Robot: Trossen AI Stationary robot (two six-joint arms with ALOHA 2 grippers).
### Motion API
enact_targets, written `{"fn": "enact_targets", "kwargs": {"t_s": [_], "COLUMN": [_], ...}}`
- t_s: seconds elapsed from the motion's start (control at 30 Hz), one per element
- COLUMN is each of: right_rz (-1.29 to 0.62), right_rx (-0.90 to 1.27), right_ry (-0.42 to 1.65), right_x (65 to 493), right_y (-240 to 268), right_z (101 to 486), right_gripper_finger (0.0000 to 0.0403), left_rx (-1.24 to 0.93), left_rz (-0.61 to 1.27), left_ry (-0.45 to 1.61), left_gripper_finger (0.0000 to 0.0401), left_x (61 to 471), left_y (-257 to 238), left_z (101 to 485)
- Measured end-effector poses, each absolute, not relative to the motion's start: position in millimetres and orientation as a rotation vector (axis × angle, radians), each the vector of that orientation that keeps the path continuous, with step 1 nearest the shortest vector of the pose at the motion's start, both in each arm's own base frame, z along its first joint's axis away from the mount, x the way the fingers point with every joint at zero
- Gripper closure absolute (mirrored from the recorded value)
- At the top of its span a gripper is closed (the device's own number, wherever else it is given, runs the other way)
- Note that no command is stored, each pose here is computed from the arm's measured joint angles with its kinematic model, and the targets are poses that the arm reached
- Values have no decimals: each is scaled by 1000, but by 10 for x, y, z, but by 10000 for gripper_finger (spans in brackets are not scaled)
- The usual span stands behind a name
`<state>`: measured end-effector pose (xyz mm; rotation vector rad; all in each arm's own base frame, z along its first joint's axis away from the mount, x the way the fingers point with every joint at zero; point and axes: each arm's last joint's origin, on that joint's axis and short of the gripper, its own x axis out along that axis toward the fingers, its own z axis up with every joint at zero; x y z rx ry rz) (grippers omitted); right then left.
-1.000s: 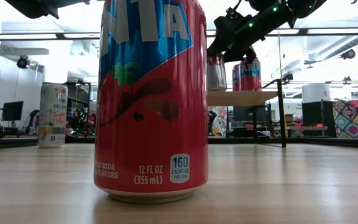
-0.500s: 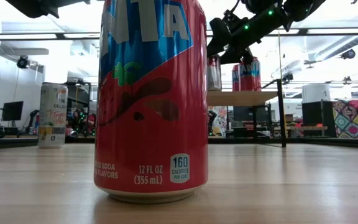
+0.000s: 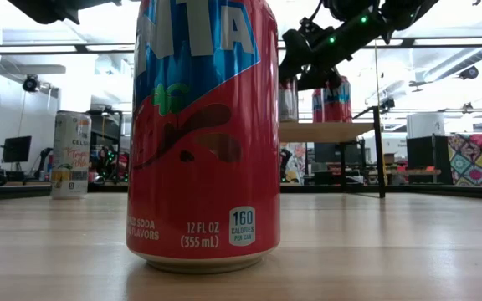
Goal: Place canned beverage on shelf
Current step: Put the bottom white red soda can on the shelf aligned with the other white red soda can
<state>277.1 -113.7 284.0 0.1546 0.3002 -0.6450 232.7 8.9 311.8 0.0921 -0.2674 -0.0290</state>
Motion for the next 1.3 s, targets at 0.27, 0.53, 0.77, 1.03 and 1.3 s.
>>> {"fn": "enact_targets", "kwargs": {"t_s": [0.27,0.53,0.77,1.03,1.3], "right_rz": [-644,-638,-630,-579,-548], "right_rx": [153,122,91,47,36], "right_ry": [269,225,221,311,491], "right_x": [2745,2742,2759,2742,2642], "right_y": [-1127,-1126,-1120,-978,-889], "right_z": [2928,3103,3357,3765,3949], "right_gripper_finger": [74,73,74,74,79], "left_rx": [92,98,98,112,129], "left_rz": [-29,-28,-28,-27,-26], "left_ry": [-271,-268,-256,-242,-226], "left_gripper_finger": [401,401,401,401,401], "left_x": [2329,2330,2333,2337,2340], "left_y": [90,90,90,91,91], "left_z": [3137,3134,3123,3109,3094]}}
